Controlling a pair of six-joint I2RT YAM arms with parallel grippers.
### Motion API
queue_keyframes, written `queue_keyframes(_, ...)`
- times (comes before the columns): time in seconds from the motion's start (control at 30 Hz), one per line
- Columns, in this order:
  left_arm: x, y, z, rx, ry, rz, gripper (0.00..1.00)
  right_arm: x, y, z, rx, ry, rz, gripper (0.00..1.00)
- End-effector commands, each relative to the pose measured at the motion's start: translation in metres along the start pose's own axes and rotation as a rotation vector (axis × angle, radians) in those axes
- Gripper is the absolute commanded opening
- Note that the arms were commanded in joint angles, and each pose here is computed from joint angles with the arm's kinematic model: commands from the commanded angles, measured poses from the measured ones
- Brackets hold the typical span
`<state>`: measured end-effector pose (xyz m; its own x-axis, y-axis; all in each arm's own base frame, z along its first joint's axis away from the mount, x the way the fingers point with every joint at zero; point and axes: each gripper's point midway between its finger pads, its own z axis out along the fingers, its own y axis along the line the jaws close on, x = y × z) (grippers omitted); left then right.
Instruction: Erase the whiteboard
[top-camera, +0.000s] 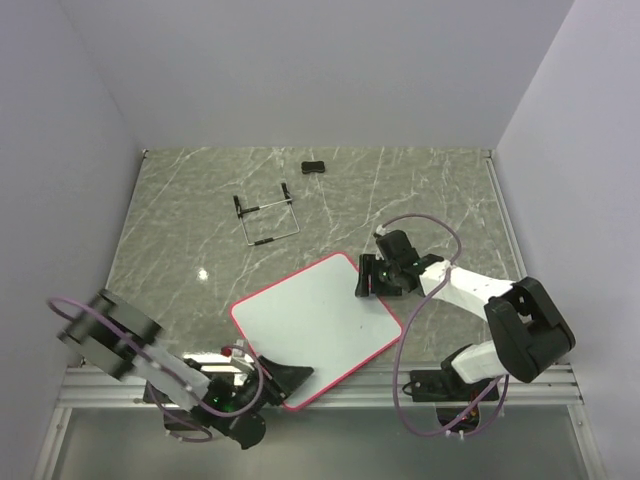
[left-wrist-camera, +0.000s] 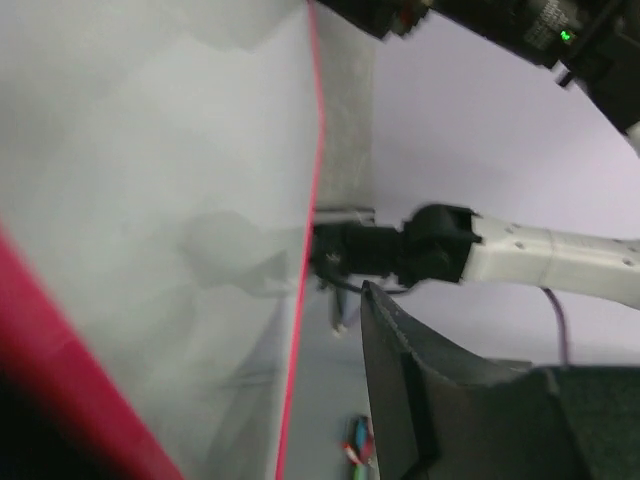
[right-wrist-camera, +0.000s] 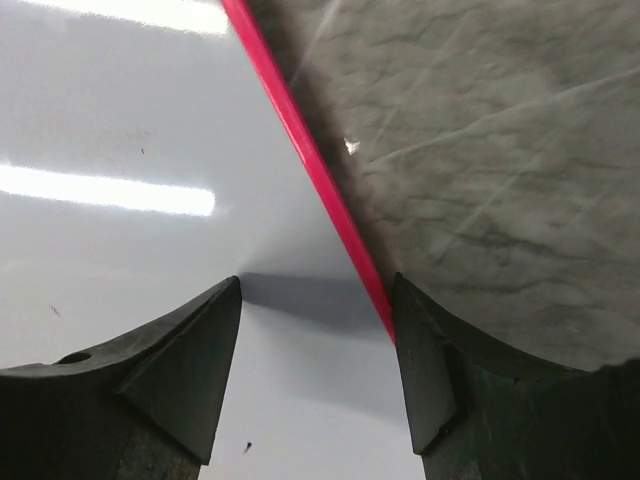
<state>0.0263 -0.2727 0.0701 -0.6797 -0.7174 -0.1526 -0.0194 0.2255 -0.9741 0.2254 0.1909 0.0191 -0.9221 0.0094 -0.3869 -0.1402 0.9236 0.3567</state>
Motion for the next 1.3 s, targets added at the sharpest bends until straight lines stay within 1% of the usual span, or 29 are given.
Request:
queue_keyframes(0.0, 0.007, -0.027, -0.020, -0.178, 0.067, -0.355, 0.00, 0.112, 0.042, -0.035, -0.192, 0.515, 0.167, 0.67)
queue_keyframes(0.03, -0.002, -0.035, -0.022, -0.205, 0.035, -0.247, 0.00, 0.110, 0.043, -0.035, -0.195, 0.509, 0.161, 0.67)
queue_keyframes(0.1, -0.013, -0.049, -0.027, -0.239, 0.031, -0.240, 0.00, 0.101, 0.049, -0.038, -0.211, 0.485, 0.154, 0.65)
queue_keyframes(0.13, -0.027, -0.055, -0.031, -0.269, 0.002, -0.150, 0.00, 0.099, 0.051, -0.038, -0.213, 0.480, 0.153, 0.64)
queue_keyframes(0.2, -0.036, -0.075, -0.036, -0.319, -0.007, -0.136, 0.00, 0.091, 0.057, -0.040, -0.230, 0.464, 0.149, 0.62)
queue_keyframes(0.23, -0.050, -0.073, -0.039, -0.345, -0.033, -0.060, 0.00, 0.087, 0.059, -0.041, -0.234, 0.459, 0.152, 0.61)
queue_keyframes(0.27, -0.056, -0.074, -0.041, -0.364, -0.043, -0.032, 0.00, 0.086, 0.061, -0.041, -0.238, 0.458, 0.149, 0.60)
queue_keyframes(0.3, -0.059, -0.082, -0.043, -0.392, -0.045, -0.045, 0.00, 0.081, 0.065, -0.042, -0.250, 0.445, 0.145, 0.60)
queue_keyframes(0.37, -0.074, -0.084, -0.048, -0.421, -0.062, 0.010, 0.00, 0.078, 0.069, -0.042, -0.262, 0.444, 0.149, 0.59)
queue_keyframes(0.5, -0.084, -0.118, -0.047, -0.418, -0.038, 0.041, 0.00, 0.069, 0.083, -0.046, -0.332, 0.430, 0.150, 0.59)
queue_keyframes(0.57, -0.094, -0.125, -0.043, -0.439, -0.042, 0.131, 0.00, 0.066, 0.089, -0.048, -0.361, 0.423, 0.153, 0.59)
queue_keyframes(0.6, -0.095, -0.142, -0.036, -0.419, -0.047, 0.109, 0.00, 0.064, 0.093, -0.050, -0.384, 0.420, 0.150, 0.60)
queue_keyframes(0.63, -0.097, -0.144, -0.035, -0.415, -0.029, 0.204, 0.03, 0.064, 0.095, -0.050, -0.395, 0.420, 0.149, 0.60)
queue_keyframes(0.67, -0.094, -0.149, -0.032, -0.413, -0.015, 0.226, 0.17, 0.062, 0.096, -0.050, -0.399, 0.422, 0.157, 0.60)
queue_keyframes(0.7, -0.095, -0.165, -0.026, -0.389, -0.018, 0.209, 0.21, 0.062, 0.098, -0.050, -0.408, 0.421, 0.155, 0.59)
queue_keyframes(0.73, -0.092, -0.166, -0.023, -0.394, -0.002, 0.300, 0.23, 0.060, 0.099, -0.050, -0.412, 0.420, 0.155, 0.60)
queue_keyframes(0.77, -0.091, -0.169, -0.021, -0.402, 0.007, 0.315, 0.32, 0.060, 0.099, -0.049, -0.410, 0.424, 0.154, 0.60)
queue_keyframes(0.8, -0.093, -0.177, -0.018, -0.401, -0.003, 0.315, 0.36, 0.058, 0.101, -0.049, -0.414, 0.421, 0.152, 0.60)
queue_keyframes(0.83, -0.089, -0.178, -0.014, -0.406, 0.002, 0.362, 0.39, 0.057, 0.102, -0.048, -0.416, 0.423, 0.150, 0.60)
queue_keyframes(0.87, -0.089, -0.181, -0.011, -0.404, 0.004, 0.373, 0.56, 0.057, 0.102, -0.048, -0.416, 0.426, 0.151, 0.60)
queue_keyframes(0.9, -0.090, -0.183, -0.008, -0.409, 0.000, 0.370, 0.59, 0.055, 0.104, -0.049, -0.418, 0.423, 0.148, 0.60)
queue_keyframes(0.93, -0.089, -0.187, -0.004, -0.400, 0.003, 0.374, 0.60, 0.055, 0.104, -0.049, -0.417, 0.425, 0.148, 0.60)
queue_keyframes(1.0, -0.090, -0.191, 0.002, -0.386, 0.006, 0.360, 0.58, 0.053, 0.104, -0.049, -0.418, 0.424, 0.141, 0.60)
queue_keyframes(1.03, -0.091, -0.195, 0.003, -0.372, 0.012, 0.376, 0.55, 0.053, 0.104, -0.050, -0.417, 0.425, 0.140, 0.60)
queue_keyframes(1.1, -0.094, -0.209, 0.009, -0.335, 0.008, 0.357, 0.56, 0.054, 0.104, -0.051, -0.418, 0.424, 0.138, 0.61)
queue_keyframes(1.13, -0.094, -0.211, 0.010, -0.332, 0.015, 0.378, 0.53, 0.053, 0.104, -0.051, -0.420, 0.420, 0.137, 0.61)
queue_keyframes(1.17, -0.096, -0.212, 0.011, -0.340, 0.012, 0.388, 0.30, 0.054, 0.103, -0.052, -0.419, 0.419, 0.136, 0.60)
queue_keyframes(1.23, -0.099, -0.215, 0.016, -0.368, 0.017, 0.411, 0.11, 0.057, 0.102, -0.052, -0.418, 0.425, 0.137, 0.61)
queue_keyframes(1.27, -0.099, -0.219, 0.019, -0.371, 0.020, 0.424, 0.05, 0.057, 0.102, -0.052, -0.420, 0.424, 0.137, 0.61)
